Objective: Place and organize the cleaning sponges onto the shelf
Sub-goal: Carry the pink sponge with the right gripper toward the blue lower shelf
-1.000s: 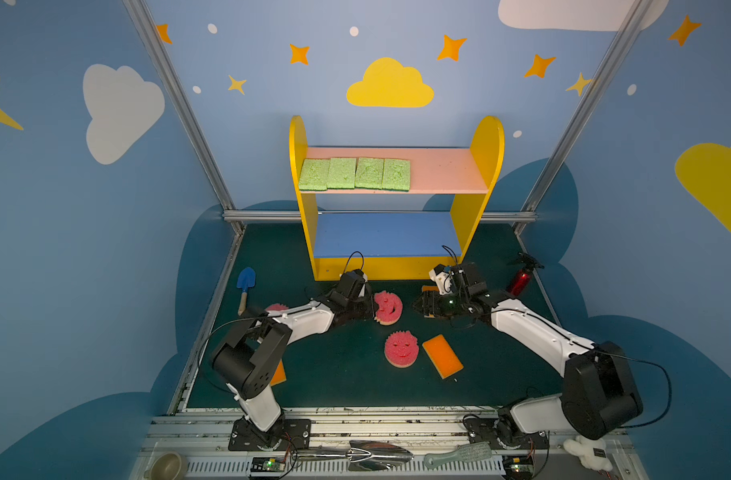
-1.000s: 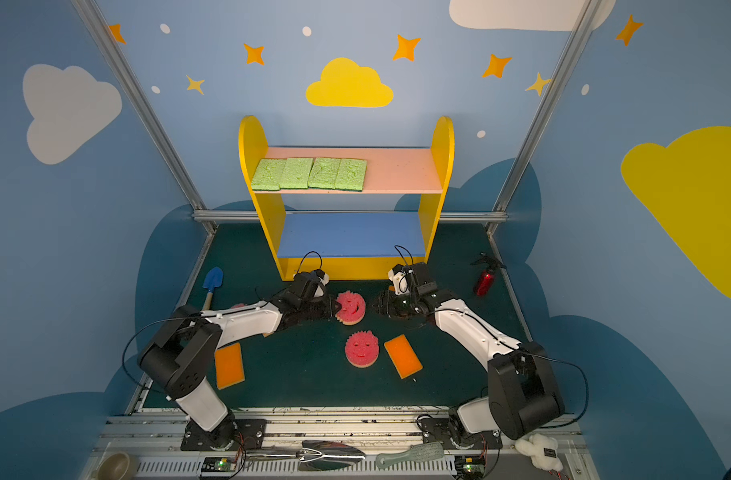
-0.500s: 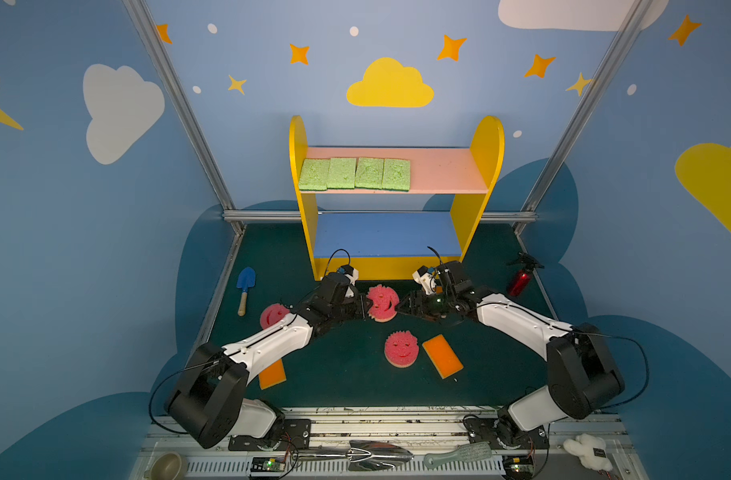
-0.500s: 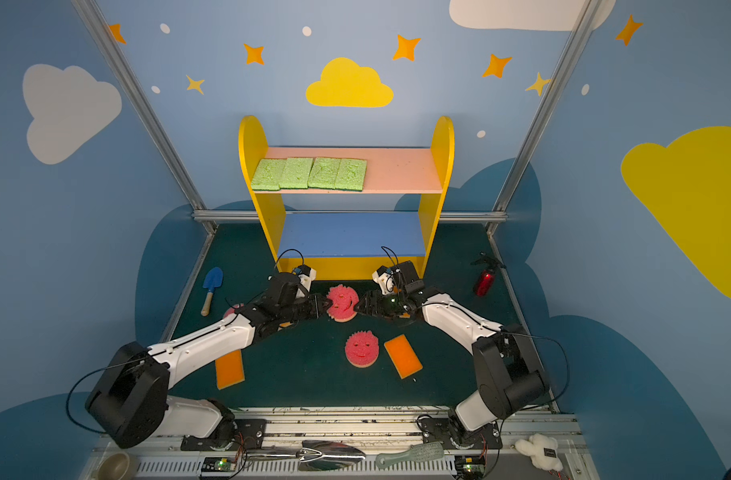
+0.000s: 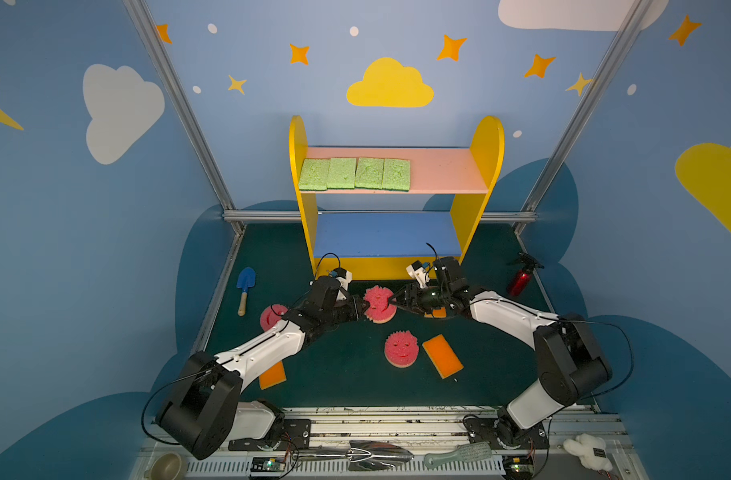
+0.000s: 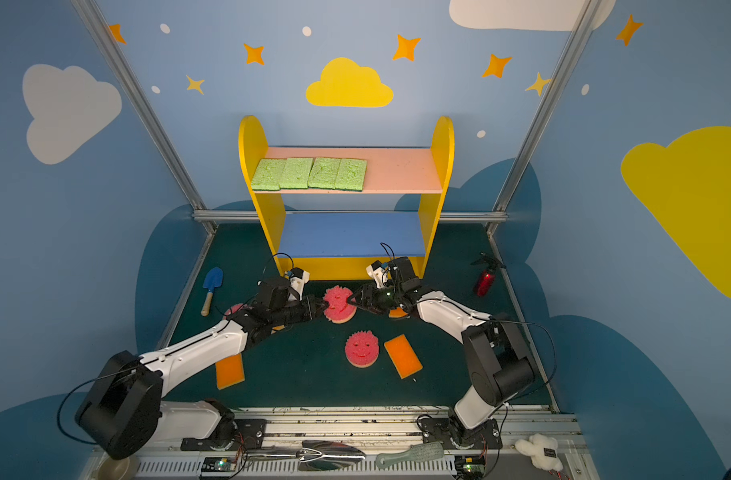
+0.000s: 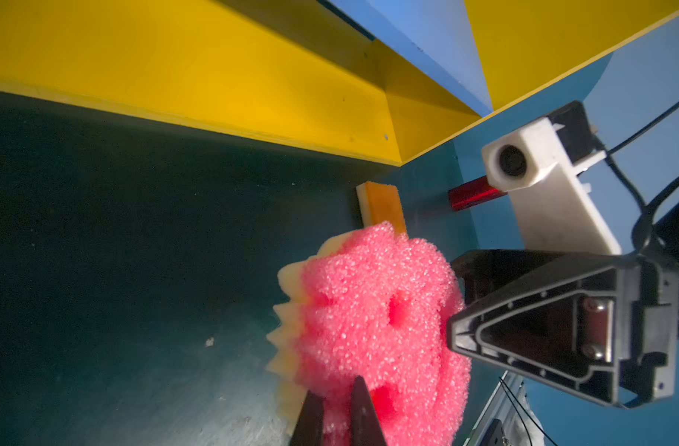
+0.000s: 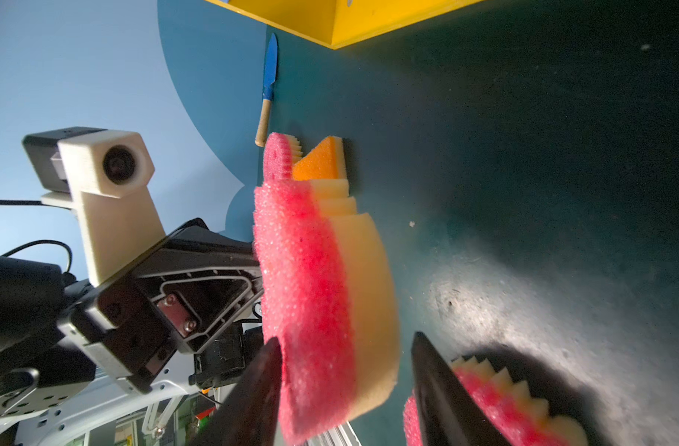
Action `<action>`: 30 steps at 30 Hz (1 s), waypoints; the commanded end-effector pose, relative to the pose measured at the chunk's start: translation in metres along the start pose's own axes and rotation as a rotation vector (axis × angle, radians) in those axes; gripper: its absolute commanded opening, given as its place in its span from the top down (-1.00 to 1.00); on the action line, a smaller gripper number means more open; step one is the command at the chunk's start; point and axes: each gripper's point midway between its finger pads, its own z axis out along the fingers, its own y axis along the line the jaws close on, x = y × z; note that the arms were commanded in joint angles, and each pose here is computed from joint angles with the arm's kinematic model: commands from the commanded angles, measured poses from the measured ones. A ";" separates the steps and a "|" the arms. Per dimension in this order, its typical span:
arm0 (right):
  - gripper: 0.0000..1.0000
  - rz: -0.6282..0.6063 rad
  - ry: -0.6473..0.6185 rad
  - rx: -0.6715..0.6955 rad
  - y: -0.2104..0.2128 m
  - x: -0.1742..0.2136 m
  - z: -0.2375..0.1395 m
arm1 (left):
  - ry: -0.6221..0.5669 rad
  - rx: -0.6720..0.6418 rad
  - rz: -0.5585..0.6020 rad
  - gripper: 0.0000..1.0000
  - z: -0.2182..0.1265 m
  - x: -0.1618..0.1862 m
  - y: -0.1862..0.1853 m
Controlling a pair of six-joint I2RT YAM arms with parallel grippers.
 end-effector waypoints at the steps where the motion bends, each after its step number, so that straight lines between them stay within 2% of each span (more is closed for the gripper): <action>1: 0.16 -0.007 -0.009 -0.051 0.009 -0.007 0.003 | -0.028 0.044 0.001 0.94 -0.005 -0.009 -0.009; 6: 0.43 -0.009 -0.018 -0.066 0.013 -0.010 0.002 | -0.033 0.042 -0.007 0.94 -0.005 -0.011 -0.008; 8: 0.59 -0.010 -0.021 -0.071 0.015 -0.012 0.001 | -0.028 0.037 -0.016 0.94 -0.003 -0.010 -0.006; 9: 0.63 -0.008 -0.020 -0.072 0.015 -0.012 0.001 | -0.024 0.032 -0.022 0.85 -0.002 -0.010 -0.005; 10: 0.64 -0.007 -0.022 -0.074 0.016 -0.013 0.001 | -0.013 0.028 -0.019 0.51 -0.001 -0.009 -0.004; 12: 0.65 -0.007 -0.026 -0.076 0.017 -0.016 0.000 | 0.000 0.010 -0.006 -0.48 -0.003 -0.008 -0.002; 13: 0.66 -0.008 -0.027 -0.075 0.018 -0.019 -0.001 | 0.001 -0.011 0.006 -0.85 -0.005 -0.007 0.001; 14: 0.66 -0.011 -0.028 -0.076 0.020 -0.022 -0.002 | -0.009 -0.037 0.016 -0.99 -0.010 -0.008 0.005; 21: 0.74 -0.040 -0.071 -0.087 0.035 -0.057 -0.005 | -0.099 -0.246 0.096 -0.99 -0.055 0.001 0.043; 30: 0.79 -0.046 -0.102 -0.158 0.060 -0.118 0.025 | -0.054 -0.327 0.069 -0.99 -0.070 0.045 0.081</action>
